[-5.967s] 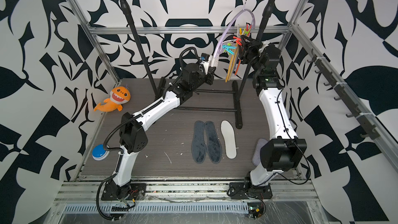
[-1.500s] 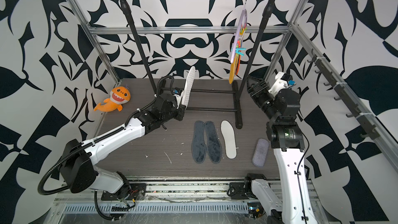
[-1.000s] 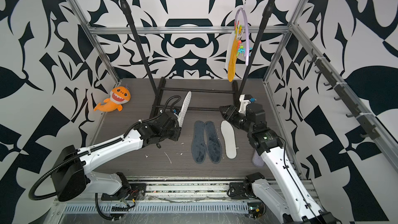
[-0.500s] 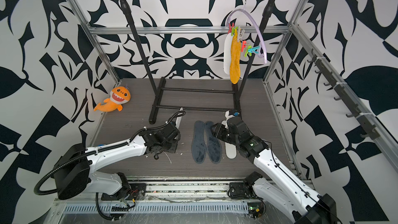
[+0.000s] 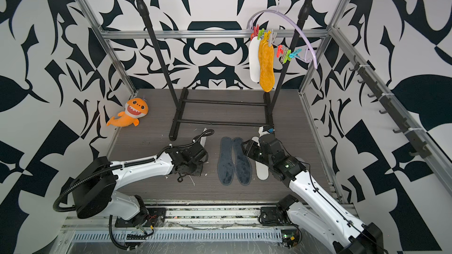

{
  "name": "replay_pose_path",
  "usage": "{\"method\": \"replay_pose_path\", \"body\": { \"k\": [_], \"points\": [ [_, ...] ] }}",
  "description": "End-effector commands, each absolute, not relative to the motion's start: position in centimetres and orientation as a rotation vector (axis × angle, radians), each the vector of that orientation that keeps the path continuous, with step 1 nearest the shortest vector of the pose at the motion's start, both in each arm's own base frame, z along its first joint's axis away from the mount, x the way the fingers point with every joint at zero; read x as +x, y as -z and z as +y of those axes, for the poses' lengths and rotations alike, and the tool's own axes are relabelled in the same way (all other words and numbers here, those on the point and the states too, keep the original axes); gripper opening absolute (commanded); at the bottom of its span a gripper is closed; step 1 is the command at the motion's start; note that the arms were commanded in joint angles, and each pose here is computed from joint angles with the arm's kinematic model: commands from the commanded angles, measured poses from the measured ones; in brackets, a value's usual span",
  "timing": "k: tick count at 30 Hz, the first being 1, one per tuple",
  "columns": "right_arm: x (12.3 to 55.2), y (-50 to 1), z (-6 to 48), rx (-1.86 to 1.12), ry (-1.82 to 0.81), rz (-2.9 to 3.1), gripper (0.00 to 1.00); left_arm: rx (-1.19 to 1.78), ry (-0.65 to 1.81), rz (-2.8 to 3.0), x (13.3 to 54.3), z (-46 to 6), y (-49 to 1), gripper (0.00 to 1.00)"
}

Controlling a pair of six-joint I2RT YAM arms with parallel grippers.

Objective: Take the shoe insoles off the hanger
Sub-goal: Place the insole at the center of the board.

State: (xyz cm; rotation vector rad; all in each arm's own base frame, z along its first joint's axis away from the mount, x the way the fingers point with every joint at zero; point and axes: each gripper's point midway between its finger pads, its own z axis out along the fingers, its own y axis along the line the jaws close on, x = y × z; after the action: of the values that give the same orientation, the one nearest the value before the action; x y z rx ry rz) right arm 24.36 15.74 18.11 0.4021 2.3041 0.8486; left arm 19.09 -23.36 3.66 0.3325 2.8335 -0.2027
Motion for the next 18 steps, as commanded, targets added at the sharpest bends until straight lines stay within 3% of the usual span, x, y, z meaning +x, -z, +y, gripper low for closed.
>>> {"method": "replay_pose_path", "body": {
  "k": [1, 5, 16, 18],
  "points": [
    [24.6, -19.1, 15.3, 0.404, -0.842, 2.246, 0.53, 0.293, 0.163, 2.918, 17.8, -22.7, -1.9, 0.00],
    [24.6, -19.3, 15.3, 0.391, -0.826, 2.261, 0.54, 0.230, 0.208, 2.913, 18.0, -23.3, -1.3, 0.00],
    [25.2, -19.3, 16.4, 0.353, -0.818, 2.320, 0.53, 0.225, 0.310, 2.914, 18.7, -26.0, -0.6, 0.23],
    [25.2, -19.0, 16.4, 0.354, -0.813, 2.330, 0.53, 0.236, 0.314, 2.914, 18.6, -26.4, -0.6, 0.31]
  ]
}}
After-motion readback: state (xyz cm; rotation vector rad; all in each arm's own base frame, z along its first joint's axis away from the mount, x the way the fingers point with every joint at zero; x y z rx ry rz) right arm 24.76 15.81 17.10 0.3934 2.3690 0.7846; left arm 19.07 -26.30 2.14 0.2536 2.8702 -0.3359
